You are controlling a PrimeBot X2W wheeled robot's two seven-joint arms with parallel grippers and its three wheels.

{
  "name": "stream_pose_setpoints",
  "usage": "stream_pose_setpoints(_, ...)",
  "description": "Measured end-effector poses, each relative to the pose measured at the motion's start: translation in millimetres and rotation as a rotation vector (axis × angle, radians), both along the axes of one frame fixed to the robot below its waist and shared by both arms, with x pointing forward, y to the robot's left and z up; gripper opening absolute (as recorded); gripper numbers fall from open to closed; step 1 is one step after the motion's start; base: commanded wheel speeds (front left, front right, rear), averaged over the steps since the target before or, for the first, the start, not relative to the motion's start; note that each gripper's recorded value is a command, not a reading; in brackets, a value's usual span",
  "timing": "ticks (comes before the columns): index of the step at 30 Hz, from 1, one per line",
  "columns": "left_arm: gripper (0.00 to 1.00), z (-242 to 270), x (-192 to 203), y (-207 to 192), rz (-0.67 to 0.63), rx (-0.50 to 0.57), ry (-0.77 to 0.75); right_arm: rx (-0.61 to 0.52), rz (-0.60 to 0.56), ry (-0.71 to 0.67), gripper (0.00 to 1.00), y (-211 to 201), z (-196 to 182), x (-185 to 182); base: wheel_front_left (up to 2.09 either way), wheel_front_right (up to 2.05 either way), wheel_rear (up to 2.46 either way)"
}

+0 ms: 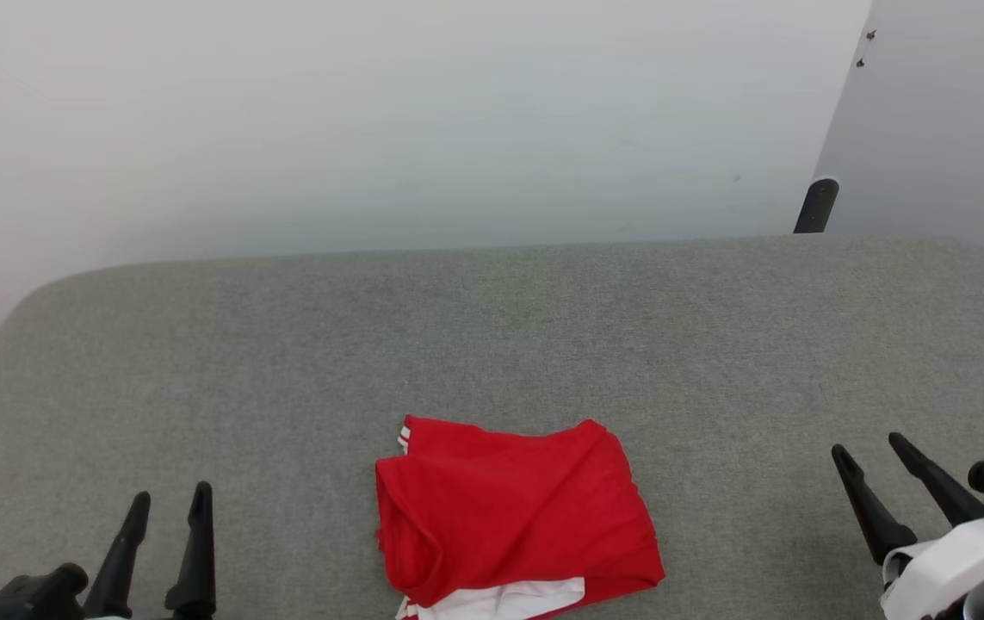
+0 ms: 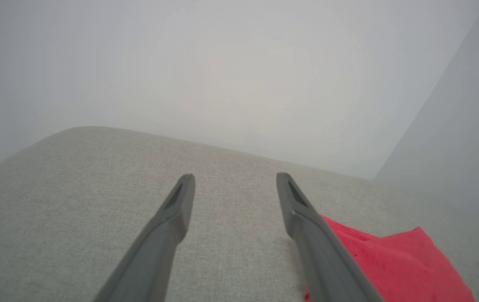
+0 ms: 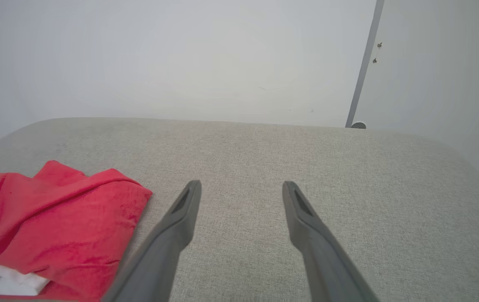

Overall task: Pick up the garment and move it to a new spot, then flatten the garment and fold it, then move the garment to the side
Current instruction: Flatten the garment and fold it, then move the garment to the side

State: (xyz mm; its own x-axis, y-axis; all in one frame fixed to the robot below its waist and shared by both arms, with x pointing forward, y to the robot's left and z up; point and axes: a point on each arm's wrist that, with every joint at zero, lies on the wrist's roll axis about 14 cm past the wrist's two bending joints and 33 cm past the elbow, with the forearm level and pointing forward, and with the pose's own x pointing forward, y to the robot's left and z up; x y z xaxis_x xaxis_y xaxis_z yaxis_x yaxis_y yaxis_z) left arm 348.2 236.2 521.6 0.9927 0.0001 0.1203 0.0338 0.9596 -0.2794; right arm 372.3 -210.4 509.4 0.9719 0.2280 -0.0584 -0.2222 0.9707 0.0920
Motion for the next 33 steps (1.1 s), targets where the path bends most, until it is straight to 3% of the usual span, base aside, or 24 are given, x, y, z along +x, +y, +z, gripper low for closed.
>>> stream_pose_setpoints(17, 1.00, 3, 0, -1, 0.000, 0.006, -0.012, 0.007, -0.011, 0.005, 1.00, 3, -1, -7, 0.00, 0.00, 0.00)
stream_pose_setpoints(33, 1.00, 7, -36, 55, 0.179, 0.029, -0.023, -0.045, 0.266, 0.157, 1.00, 98, -23, 12, 0.00, 0.00, 0.00)
